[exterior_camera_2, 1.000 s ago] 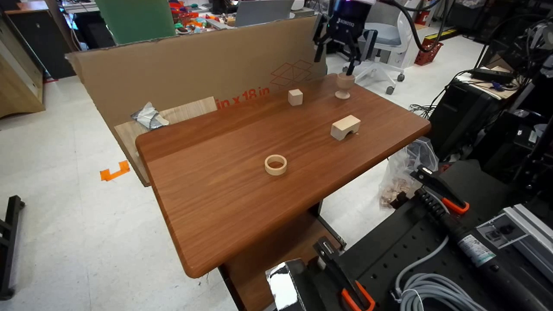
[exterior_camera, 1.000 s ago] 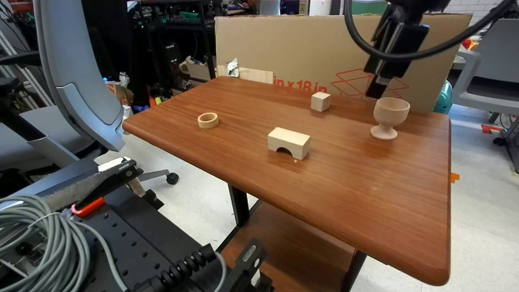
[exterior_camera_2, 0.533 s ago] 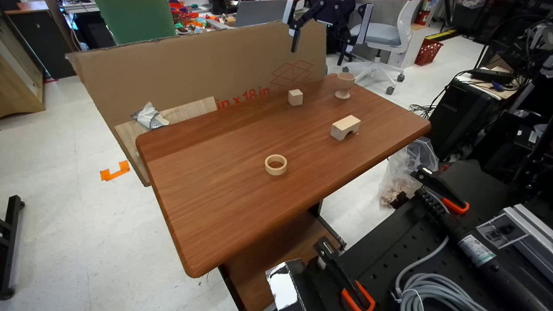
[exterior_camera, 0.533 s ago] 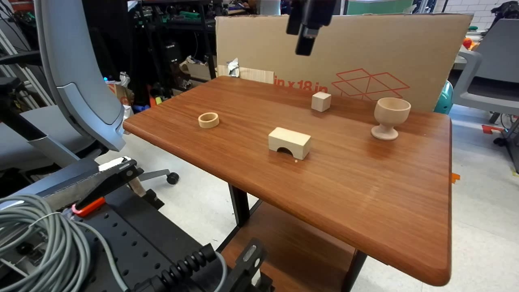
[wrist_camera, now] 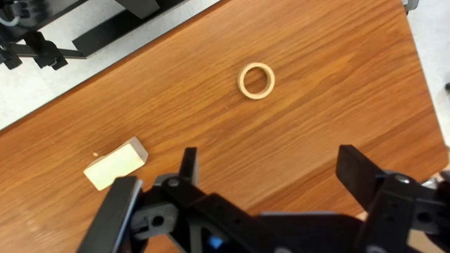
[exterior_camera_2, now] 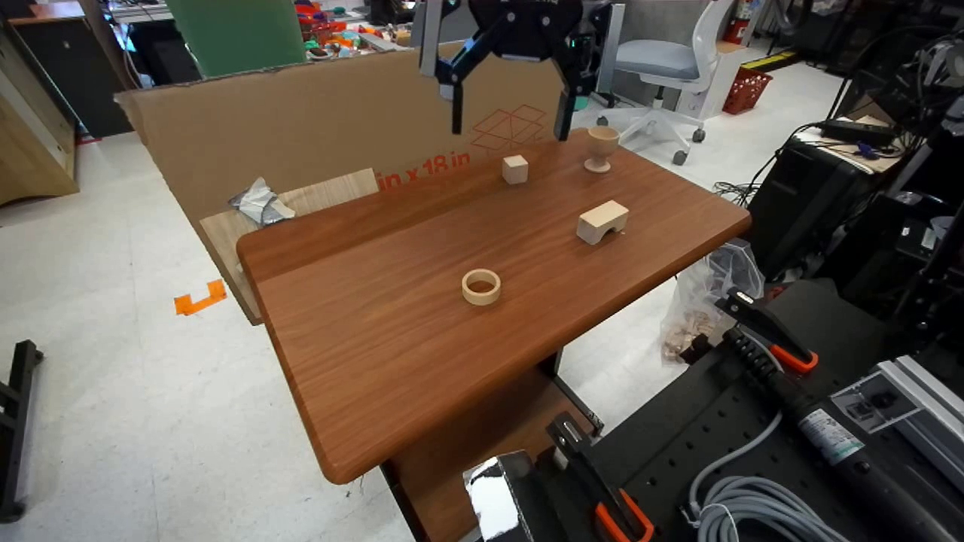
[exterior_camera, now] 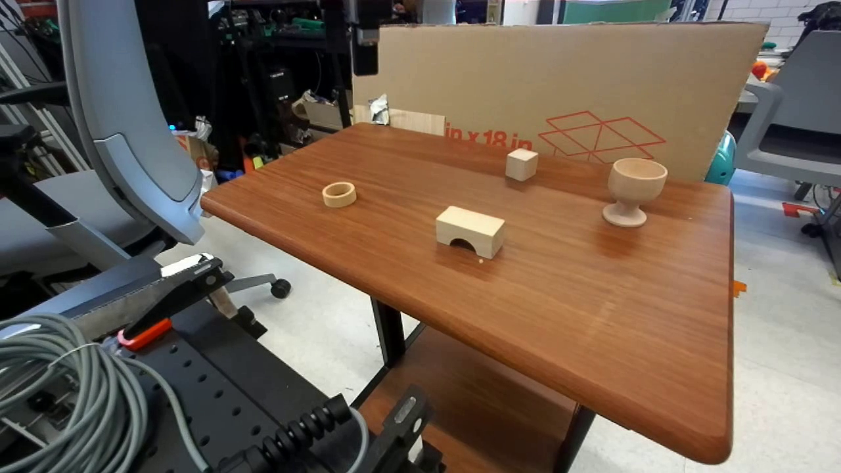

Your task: Move the cup to the right

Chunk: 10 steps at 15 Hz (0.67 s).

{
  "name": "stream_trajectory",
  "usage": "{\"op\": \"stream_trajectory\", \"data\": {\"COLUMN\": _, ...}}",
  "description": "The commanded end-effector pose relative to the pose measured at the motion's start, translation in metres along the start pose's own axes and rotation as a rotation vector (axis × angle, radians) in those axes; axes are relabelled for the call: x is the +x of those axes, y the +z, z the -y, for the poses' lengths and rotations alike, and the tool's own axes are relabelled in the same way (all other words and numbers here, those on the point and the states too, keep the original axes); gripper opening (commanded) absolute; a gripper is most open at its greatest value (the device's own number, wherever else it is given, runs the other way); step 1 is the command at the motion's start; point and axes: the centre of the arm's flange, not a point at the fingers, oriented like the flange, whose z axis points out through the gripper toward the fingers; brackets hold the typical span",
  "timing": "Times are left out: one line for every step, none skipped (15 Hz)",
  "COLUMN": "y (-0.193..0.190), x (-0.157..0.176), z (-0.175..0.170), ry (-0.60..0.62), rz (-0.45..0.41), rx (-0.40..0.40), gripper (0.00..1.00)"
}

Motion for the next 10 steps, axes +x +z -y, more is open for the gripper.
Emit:
{"op": "stream_trajectory", "data": {"y": -0.011, "x": -0.029, "z": 0.007, "ry": -0.189, "rz": -0.049, "rx": -0.022, "gripper": 1.00}}
{"op": "stream_trajectory", "data": {"y": -0.010, "x": -0.030, "z": 0.007, "ry": -0.236, "rz": -0.042, "rx": -0.063, "gripper": 1.00}}
{"op": "stream_trajectory", "data": {"y": -0.007, "x": -0.027, "z": 0.005, "ry": -0.238, "rz": -0.036, "rx": -0.111, "gripper": 1.00}}
{"op": "stream_trajectory", "data": {"y": -0.002, "x": -0.018, "z": -0.003, "ry": -0.220, "rz": -0.006, "rx": -0.159, "gripper": 1.00}}
{"op": "stream_trajectory", "data": {"y": -0.002, "x": -0.023, "z": 0.009, "ry": -0.204, "rz": -0.022, "rx": -0.093, "gripper": 1.00}}
{"op": "stream_trajectory", "data": {"y": 0.001, "x": -0.022, "z": 0.003, "ry": -0.211, "rz": -0.011, "rx": -0.121, "gripper": 1.00}}
{"op": "stream_trajectory", "data": {"y": 0.002, "x": -0.020, "z": -0.001, "ry": -0.210, "rz": -0.007, "rx": -0.131, "gripper": 1.00}}
{"op": "stream_trajectory", "data": {"y": 0.002, "x": -0.019, "z": -0.003, "ry": -0.209, "rz": -0.007, "rx": -0.135, "gripper": 1.00}}
{"op": "stream_trajectory", "data": {"y": 0.002, "x": -0.019, "z": -0.003, "ry": -0.210, "rz": -0.007, "rx": -0.137, "gripper": 1.00}}
{"op": "stream_trajectory", "data": {"y": 0.002, "x": -0.019, "z": -0.003, "ry": -0.210, "rz": -0.007, "rx": -0.137, "gripper": 1.00}}
